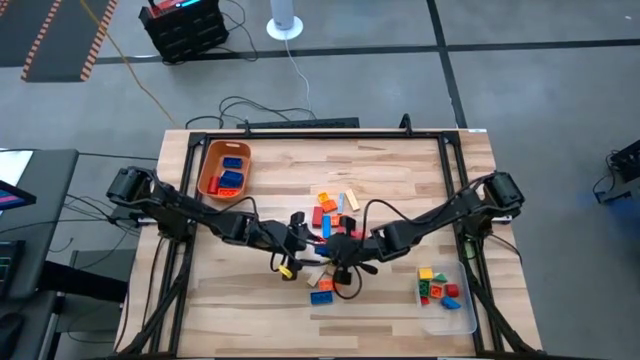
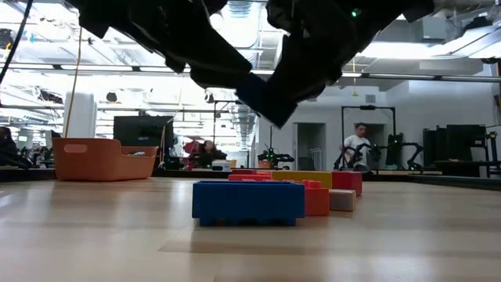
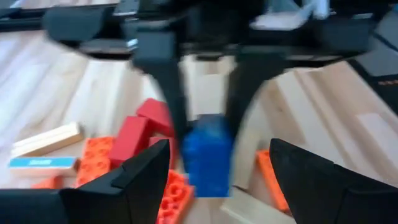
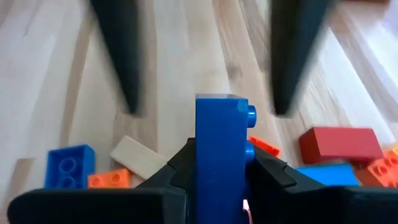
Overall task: Sort blocks by size
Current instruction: Put the large blue game piece into the orange bin
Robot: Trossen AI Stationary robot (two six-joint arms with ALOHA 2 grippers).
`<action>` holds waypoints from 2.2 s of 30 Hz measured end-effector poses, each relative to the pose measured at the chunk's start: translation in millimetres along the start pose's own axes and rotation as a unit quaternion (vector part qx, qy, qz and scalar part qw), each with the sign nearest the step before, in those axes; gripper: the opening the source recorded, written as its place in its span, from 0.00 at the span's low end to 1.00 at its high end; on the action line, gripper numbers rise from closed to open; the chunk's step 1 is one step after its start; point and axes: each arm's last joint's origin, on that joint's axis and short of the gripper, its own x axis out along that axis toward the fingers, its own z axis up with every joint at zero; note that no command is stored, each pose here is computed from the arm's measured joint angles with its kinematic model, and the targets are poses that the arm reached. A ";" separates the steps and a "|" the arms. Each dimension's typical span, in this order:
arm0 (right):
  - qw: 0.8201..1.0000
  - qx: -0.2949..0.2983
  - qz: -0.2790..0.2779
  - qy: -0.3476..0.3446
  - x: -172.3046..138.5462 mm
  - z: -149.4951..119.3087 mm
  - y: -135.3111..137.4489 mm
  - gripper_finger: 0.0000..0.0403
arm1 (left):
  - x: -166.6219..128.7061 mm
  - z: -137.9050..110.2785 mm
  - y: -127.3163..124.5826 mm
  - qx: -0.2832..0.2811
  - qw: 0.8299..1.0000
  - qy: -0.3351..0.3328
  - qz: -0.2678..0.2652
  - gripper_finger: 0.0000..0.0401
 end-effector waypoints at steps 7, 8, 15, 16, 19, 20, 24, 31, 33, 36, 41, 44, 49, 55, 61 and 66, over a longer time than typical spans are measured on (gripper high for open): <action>1.000 -0.003 0.005 0.000 -1.4 -1.0 3.9 0.30 | -0.1 0.3 2.2 0.006 0.999 -0.003 0.041 0.68; 1.000 -0.005 0.004 0.000 -1.4 -1.0 3.9 0.30 | -0.1 0.4 2.2 0.007 0.999 -0.003 0.041 0.68; 1.000 -0.008 0.003 -0.013 0.0 2.7 0.6 0.30 | 0.2 0.0 4.3 0.011 0.999 0.000 0.042 0.68; 1.000 -0.007 0.004 -0.018 0.1 3.7 0.4 0.30 | 0.2 0.0 4.3 0.011 0.999 0.000 0.042 0.68; 1.000 -0.004 0.006 -0.027 0.1 5.6 0.6 0.30 | 0.2 -1.0 4.4 0.010 0.999 0.005 0.042 0.65; 1.000 -0.004 0.006 -0.028 0.0 5.7 0.7 0.30 | 0.2 -1.4 4.4 0.008 0.999 0.007 0.042 0.63; 1.000 -0.003 0.007 -0.029 0.0 6.0 0.8 0.30 | 0.2 -2.5 4.2 0.004 0.999 0.012 0.041 0.52; 0.999 0.003 0.006 -0.038 0.8 8.1 -1.2 0.34 | 0.5 -2.5 5.0 0.009 1.000 0.013 0.025 0.23; 0.999 0.001 0.006 -0.035 0.8 7.4 -1.2 0.39 | 0.8 -2.6 6.0 0.004 1.000 0.014 0.014 0.21; 1.000 -0.001 0.002 -0.012 0.4 3.6 -2.2 0.49 | 0.2 -5.0 6.9 0.002 1.000 0.029 0.010 0.21; 0.998 0.015 -0.017 0.056 -5.7 -7.8 -7.3 0.64 | -19.8 0.2 13.6 0.017 0.995 0.083 0.045 0.21; 0.995 0.026 -0.033 0.095 -14.2 -12.7 -11.7 0.68 | -46.4 4.8 24.4 0.039 0.980 0.141 0.137 0.21; 0.990 0.032 -0.066 0.118 -25.0 -15.8 -15.9 0.68 | -101.4 1.2 49.9 0.045 0.905 0.213 0.365 0.21; 0.991 0.030 -0.074 0.110 -24.4 -14.4 -17.4 0.69 | -145.2 -22.4 90.6 -0.079 0.812 0.314 0.486 0.22; 0.992 0.037 -0.072 0.096 -23.4 -11.4 -17.4 0.69 | -149.1 -54.0 110.5 -0.124 0.763 0.403 0.490 0.23; 0.993 0.033 -0.065 0.092 -24.7 -11.9 -12.6 0.69 | -144.6 -69.3 112.8 -0.142 0.772 0.428 0.448 0.32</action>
